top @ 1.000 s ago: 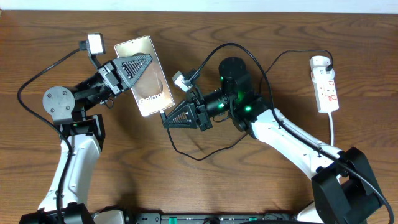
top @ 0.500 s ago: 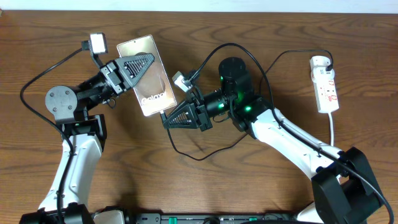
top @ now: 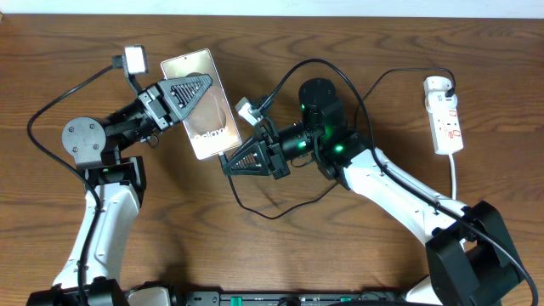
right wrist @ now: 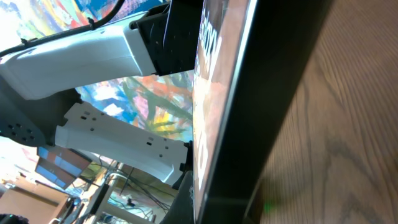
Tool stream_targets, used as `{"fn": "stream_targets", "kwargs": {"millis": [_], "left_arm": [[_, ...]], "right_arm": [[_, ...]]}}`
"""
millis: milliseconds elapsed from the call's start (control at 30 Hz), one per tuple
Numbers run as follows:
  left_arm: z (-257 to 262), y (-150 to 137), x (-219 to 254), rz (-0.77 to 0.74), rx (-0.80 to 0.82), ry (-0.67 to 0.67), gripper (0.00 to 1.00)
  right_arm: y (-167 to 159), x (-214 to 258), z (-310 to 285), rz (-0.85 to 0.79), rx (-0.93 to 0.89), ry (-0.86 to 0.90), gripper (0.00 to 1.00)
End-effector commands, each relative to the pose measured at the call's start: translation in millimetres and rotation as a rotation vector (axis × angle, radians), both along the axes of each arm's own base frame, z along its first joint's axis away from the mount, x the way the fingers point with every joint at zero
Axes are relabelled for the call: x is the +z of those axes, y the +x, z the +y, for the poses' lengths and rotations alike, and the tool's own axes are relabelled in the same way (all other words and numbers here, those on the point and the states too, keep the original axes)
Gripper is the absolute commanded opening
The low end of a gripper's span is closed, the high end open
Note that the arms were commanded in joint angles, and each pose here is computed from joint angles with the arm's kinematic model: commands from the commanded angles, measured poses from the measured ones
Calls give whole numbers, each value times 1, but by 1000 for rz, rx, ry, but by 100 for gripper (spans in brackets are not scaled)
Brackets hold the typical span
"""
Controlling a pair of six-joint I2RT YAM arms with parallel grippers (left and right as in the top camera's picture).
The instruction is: Plug charger to phone and switch on socket
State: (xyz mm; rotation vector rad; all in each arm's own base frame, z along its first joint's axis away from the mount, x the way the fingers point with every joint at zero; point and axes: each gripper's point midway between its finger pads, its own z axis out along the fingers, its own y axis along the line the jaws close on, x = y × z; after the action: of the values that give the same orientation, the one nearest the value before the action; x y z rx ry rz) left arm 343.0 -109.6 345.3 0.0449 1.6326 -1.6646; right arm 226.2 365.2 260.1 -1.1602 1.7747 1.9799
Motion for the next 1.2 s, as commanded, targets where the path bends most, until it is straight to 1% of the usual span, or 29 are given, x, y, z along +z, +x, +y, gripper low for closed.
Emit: {"fn": "stream_targets", "kwargs": {"millis": [0, 400, 733, 1167], "left_arm": [[-5, -8, 7, -44, -23, 20, 7], [-8, -14, 4, -85, -49, 59, 7], [-12, -23, 3, -119, -99, 91, 7], [-13, -25, 2, -118, -112, 98, 7]], "right_arm": [[1, 3, 2, -9, -8, 4, 1], [4, 15, 4, -30, -16, 39, 1], [14, 17, 3, -40, -64, 42, 1], [24, 21, 2, -45, -105, 51, 1]]}}
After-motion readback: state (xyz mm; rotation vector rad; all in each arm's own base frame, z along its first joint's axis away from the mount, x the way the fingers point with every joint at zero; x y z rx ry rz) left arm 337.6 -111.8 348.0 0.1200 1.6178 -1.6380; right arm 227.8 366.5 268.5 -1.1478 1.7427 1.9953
